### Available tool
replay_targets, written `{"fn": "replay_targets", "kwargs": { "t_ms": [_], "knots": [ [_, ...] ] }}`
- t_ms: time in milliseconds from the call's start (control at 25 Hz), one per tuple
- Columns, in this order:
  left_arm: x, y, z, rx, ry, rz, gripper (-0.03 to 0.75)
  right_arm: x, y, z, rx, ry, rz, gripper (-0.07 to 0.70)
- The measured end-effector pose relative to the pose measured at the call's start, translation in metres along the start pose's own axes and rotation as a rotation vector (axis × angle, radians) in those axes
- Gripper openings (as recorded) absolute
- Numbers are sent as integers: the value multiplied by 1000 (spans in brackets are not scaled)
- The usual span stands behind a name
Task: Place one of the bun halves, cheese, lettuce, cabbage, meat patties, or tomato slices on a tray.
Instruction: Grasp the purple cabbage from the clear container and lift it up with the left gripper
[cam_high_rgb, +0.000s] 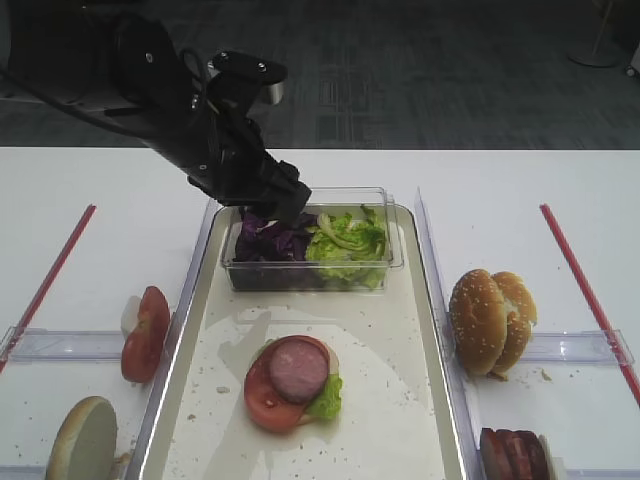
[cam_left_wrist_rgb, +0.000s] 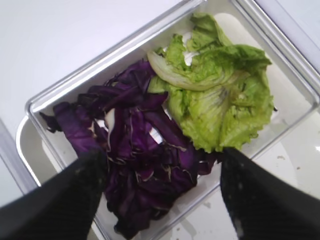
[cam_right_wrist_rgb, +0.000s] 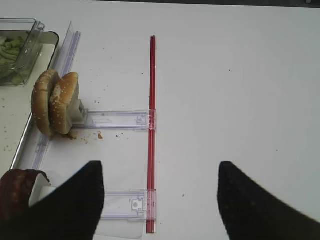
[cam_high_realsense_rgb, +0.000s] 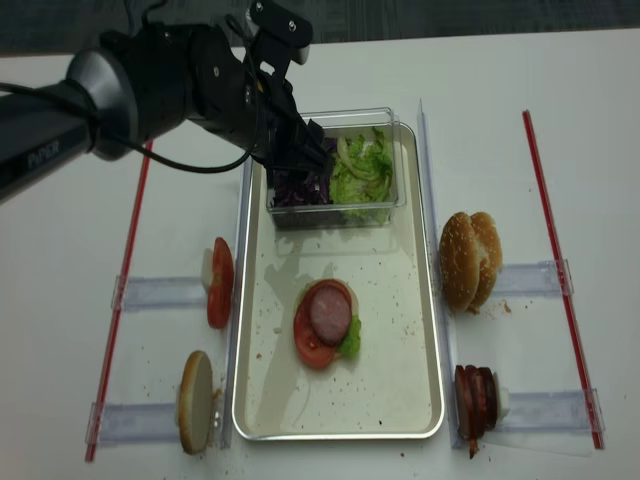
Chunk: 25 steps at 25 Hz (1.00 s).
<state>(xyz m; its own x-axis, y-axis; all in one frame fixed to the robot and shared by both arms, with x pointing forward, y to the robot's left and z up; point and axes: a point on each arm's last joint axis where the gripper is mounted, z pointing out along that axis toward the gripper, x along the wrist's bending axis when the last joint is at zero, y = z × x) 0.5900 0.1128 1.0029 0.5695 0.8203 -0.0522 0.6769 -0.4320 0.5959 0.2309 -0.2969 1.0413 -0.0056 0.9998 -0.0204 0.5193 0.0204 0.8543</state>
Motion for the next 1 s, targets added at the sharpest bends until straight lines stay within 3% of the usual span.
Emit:
{"fn": "replay_targets", "kwargs": {
  "t_ms": [200, 440, 680, 1000],
  "knots": [
    [1, 3, 4, -21, 7, 0, 451, 0, 0, 0, 0, 0, 0, 507],
    [4, 6, 34, 78, -21, -2, 448, 0, 0, 0, 0, 0, 0, 507],
    [6, 22, 42, 91, -27, 15, 424, 0, 0, 0, 0, 0, 0, 508],
    [32, 25, 56, 199, -37, -27, 420, 0, 0, 0, 0, 0, 0, 508]
  ]
}}
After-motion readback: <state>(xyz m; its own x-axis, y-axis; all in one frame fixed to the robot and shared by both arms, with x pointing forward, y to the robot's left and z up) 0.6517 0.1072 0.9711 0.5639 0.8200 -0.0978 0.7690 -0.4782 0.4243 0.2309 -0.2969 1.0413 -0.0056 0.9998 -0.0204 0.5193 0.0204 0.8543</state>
